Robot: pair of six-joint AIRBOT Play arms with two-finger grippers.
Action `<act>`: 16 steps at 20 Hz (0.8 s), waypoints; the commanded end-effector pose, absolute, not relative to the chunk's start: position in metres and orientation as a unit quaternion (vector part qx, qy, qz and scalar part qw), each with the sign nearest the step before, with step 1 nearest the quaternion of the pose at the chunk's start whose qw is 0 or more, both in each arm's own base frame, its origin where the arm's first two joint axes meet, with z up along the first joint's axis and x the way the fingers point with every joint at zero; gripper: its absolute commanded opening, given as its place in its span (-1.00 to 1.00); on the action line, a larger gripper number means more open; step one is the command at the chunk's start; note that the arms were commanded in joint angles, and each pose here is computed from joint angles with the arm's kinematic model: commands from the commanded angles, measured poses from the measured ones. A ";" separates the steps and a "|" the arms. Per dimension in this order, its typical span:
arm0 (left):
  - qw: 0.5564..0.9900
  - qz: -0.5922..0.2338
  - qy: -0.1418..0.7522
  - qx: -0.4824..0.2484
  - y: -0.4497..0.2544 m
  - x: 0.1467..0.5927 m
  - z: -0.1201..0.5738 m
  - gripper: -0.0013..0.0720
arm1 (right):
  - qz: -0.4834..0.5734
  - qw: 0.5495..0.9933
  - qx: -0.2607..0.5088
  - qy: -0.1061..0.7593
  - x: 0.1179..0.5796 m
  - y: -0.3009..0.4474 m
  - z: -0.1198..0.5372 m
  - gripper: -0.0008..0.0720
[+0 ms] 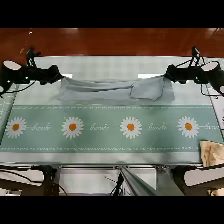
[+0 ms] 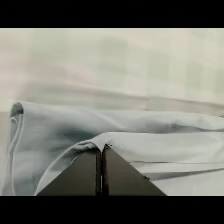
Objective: Fold the shirts.
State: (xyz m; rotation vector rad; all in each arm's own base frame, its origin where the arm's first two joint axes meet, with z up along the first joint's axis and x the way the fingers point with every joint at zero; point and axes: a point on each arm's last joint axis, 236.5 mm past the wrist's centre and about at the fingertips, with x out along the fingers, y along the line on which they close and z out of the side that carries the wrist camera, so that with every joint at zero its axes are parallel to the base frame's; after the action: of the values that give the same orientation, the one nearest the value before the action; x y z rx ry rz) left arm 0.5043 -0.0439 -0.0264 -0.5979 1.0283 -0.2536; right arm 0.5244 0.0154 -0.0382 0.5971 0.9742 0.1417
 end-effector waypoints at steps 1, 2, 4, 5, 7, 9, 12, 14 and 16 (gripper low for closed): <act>0.790 -0.109 0.519 -0.306 -0.048 0.502 -0.062 -0.90 | 0.051 0.819 0.258 0.510 0.510 0.007 -0.074 -0.94; 0.779 -0.115 0.534 -0.309 -0.052 0.496 -0.069 -0.90 | 0.053 0.817 0.257 0.514 0.508 0.008 -0.076 -0.94; 0.768 -0.123 0.548 -0.307 -0.053 0.488 -0.075 -0.58 | 0.056 0.827 0.244 0.503 0.511 0.002 -0.067 -0.27; 0.768 -0.123 0.548 -0.308 -0.050 0.487 -0.073 -0.21 | 0.059 0.835 0.233 0.494 0.511 -0.005 -0.057 0.18; 0.762 -0.122 0.550 -0.318 -0.038 0.482 -0.065 0.13 | 0.050 0.852 0.203 0.481 0.505 -0.033 -0.034 0.34; 0.750 -0.133 0.561 -0.325 -0.030 0.472 -0.055 0.13 | 0.016 0.857 0.158 0.491 0.488 -0.074 -0.023 0.43; 0.737 -0.155 0.572 -0.325 -0.032 0.458 -0.036 0.02 | 0.005 0.817 0.194 0.543 0.454 -0.096 -0.042 0.67; 0.741 -0.176 0.570 -0.309 -0.042 0.452 -0.020 0.01 | 0.041 0.780 0.244 0.575 0.441 -0.080 -0.063 0.67; 0.753 -0.187 0.558 -0.294 -0.048 0.451 -0.002 0.01 | 0.084 0.747 0.299 0.588 0.439 -0.053 -0.078 0.68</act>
State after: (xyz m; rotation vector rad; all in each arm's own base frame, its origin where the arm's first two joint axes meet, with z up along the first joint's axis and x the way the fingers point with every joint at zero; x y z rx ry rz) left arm 0.4604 -0.0395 -0.0230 -0.6777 1.2229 -0.3575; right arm 0.4547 -0.0769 -0.0630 0.5070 1.1989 0.0722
